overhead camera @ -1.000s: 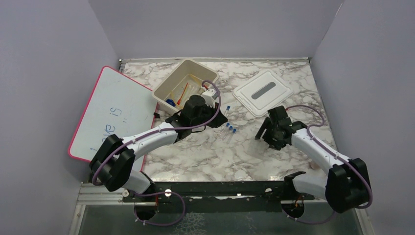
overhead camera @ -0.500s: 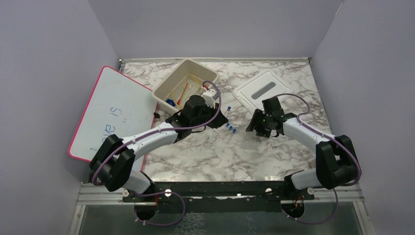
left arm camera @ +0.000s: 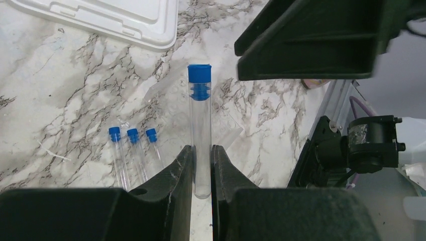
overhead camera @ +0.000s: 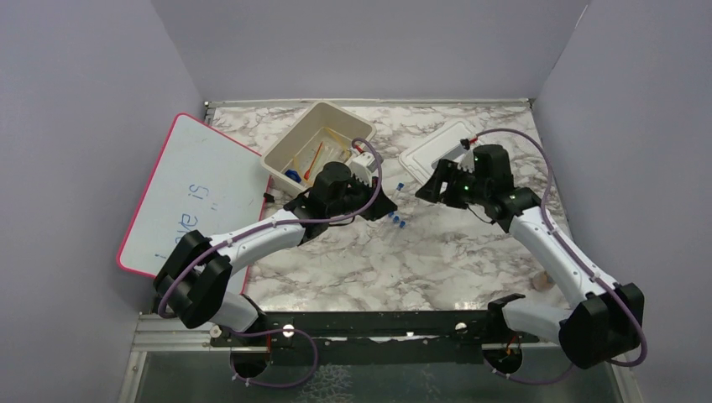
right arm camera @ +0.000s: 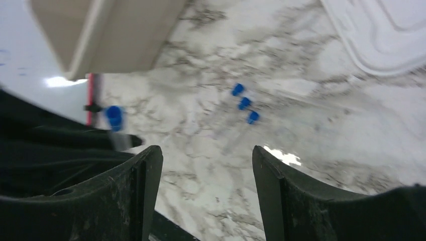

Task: Organize the chemistry lab equipment

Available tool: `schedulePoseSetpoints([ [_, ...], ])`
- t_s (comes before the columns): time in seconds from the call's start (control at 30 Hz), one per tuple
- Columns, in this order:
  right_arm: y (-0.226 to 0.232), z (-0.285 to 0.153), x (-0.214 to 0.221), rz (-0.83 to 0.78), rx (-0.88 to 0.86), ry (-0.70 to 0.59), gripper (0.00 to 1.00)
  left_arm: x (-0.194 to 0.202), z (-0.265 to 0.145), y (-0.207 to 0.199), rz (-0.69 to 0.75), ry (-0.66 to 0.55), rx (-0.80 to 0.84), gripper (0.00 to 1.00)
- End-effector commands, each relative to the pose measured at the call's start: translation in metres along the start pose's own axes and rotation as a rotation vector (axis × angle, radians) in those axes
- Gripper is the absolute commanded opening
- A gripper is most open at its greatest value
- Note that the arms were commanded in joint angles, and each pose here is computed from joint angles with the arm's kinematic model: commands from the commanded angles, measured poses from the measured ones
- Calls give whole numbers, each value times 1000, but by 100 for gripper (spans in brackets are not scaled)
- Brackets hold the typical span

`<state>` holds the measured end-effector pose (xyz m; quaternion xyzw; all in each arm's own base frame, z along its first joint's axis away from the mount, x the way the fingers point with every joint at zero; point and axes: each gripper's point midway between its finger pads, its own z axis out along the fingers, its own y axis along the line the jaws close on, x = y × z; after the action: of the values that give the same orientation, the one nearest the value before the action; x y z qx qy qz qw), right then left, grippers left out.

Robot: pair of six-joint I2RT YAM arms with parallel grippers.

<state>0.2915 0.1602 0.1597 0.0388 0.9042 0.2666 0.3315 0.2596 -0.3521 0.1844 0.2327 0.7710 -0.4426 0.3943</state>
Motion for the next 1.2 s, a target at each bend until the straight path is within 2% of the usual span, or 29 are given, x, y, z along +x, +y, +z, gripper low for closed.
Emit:
schedulePoseSetpoints([
  [0.0,75,-34,-17,-84,-345,15,70,-9,-1,-10,72,-32,57,18],
  [0.23,107,-41,-19,2,-491,96,66,-10,-5,-16,103,-34,83,18],
  [0.5,102,-18,-19,80,-454,152,50,-9,-6,-20,109,-32,105,18],
  [0.77,102,-9,-16,89,-471,179,45,-8,-7,-23,117,-31,117,18],
  [1.17,102,-7,-19,77,-480,162,28,-10,-10,-28,123,-34,133,18],
])
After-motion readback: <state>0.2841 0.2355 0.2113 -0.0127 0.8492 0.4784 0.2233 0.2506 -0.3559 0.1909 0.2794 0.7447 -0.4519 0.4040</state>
